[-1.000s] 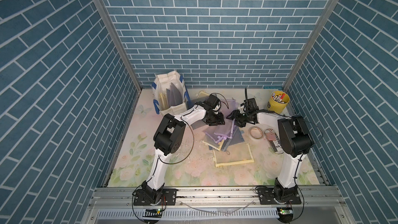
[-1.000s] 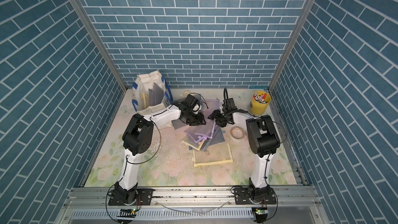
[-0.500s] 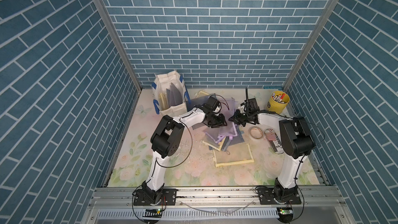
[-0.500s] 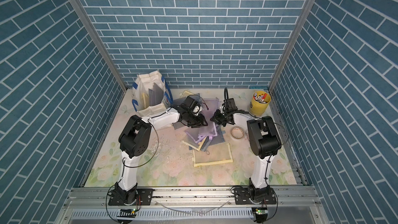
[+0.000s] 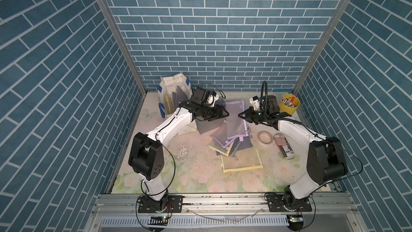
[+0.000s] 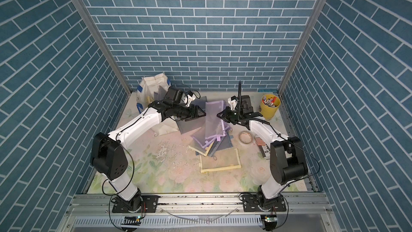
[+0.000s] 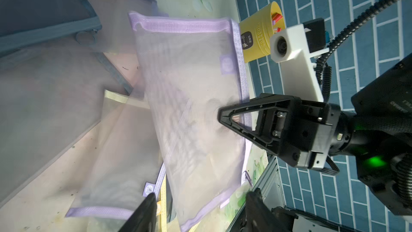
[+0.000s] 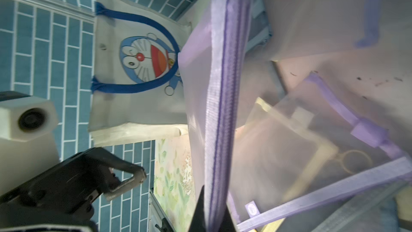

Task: Put the pencil pouch into the canvas bag
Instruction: Pick up the pencil pouch, then place the pencil pouch in the canvas bag.

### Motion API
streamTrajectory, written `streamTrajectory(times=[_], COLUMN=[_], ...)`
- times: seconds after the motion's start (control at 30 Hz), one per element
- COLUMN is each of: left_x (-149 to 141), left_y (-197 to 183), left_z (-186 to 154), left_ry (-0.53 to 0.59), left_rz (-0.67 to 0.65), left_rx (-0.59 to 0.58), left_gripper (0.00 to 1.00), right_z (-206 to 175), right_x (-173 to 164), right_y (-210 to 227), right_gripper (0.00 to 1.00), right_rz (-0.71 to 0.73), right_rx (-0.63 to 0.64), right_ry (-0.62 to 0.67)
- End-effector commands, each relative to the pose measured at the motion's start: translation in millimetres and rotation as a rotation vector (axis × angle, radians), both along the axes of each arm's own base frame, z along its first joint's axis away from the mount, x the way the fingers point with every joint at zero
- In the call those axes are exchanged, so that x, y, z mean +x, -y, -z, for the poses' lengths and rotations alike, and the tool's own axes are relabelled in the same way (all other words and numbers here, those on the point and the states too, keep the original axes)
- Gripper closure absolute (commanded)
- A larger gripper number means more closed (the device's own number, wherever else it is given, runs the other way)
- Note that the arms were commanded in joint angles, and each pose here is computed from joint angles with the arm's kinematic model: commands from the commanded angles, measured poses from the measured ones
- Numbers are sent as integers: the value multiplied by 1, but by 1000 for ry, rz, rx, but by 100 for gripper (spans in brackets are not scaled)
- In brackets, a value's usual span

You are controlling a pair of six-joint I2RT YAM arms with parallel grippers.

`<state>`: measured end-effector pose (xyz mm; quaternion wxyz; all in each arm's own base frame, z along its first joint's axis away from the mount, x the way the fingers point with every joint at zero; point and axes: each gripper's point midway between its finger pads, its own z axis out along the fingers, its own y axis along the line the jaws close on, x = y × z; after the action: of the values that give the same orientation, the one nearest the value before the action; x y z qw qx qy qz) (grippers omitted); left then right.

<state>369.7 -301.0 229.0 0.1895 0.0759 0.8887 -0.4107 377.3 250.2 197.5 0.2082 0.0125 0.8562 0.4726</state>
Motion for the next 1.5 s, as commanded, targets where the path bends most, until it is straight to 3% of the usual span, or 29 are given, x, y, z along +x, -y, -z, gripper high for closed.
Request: streamTrajectory(times=[0.0, 0.27, 0.47, 0.53, 0.57, 0.63, 0.7, 0.73, 0.77, 0.93, 0.97, 1.0, 1.3, 1.47], left_x=[-1, 8, 14, 14, 13, 12, 13, 13, 14, 20, 22, 24, 59, 92], left_y=[-15, -17, -4, -4, -4, -6, -13, -19, -27, -86, -102, -118, -246, -271], left_z=[-31, -77, -100, -105, -106, -106, -107, -107, -107, -115, -118, -122, -140, -118], left_ry=[63, 146, 182, 190, 189, 191, 195, 197, 198, 201, 196, 200, 199, 154], left_rz=[6, -22, -33, -34, -35, -35, -50, -64, -82, -208, -246, -281, -550, -615], left_rx=[-11, -157, -355, -388, -390, -386, -377, -368, -353, -215, -179, -144, 206, 334], left_gripper=[29, 16, 17, 25, 37, 70, 88, 96, 100, 100, 100, 100, 100, 100], right_z=[-54, -127, -149, -149, -147, -144, -141, -140, -136, -118, -114, -111, -91, -64], right_x=[-4, 1, 8, 9, 10, 11, 12, 13, 14, 12, 12, 13, 17, 21], right_y=[-14, -43, -59, -63, -65, -67, -69, -70, -69, -65, -63, -60, -49, -28], right_gripper=[100, 100, 100, 100, 100, 100, 100, 95, 83, 29, 7, 1, 1, 1], right_rz=[-68, -147, -169, -179, -183, -185, -188, -189, -186, -189, -184, -178, -144, -64], right_rx=[122, 312, 431, 438, 439, 436, 424, 409, 381, 177, 139, 109, -25, -187], right_ry=[120, 220, 246, 248, 245, 233, 220, 217, 205, 172, 167, 165, 122, 41])
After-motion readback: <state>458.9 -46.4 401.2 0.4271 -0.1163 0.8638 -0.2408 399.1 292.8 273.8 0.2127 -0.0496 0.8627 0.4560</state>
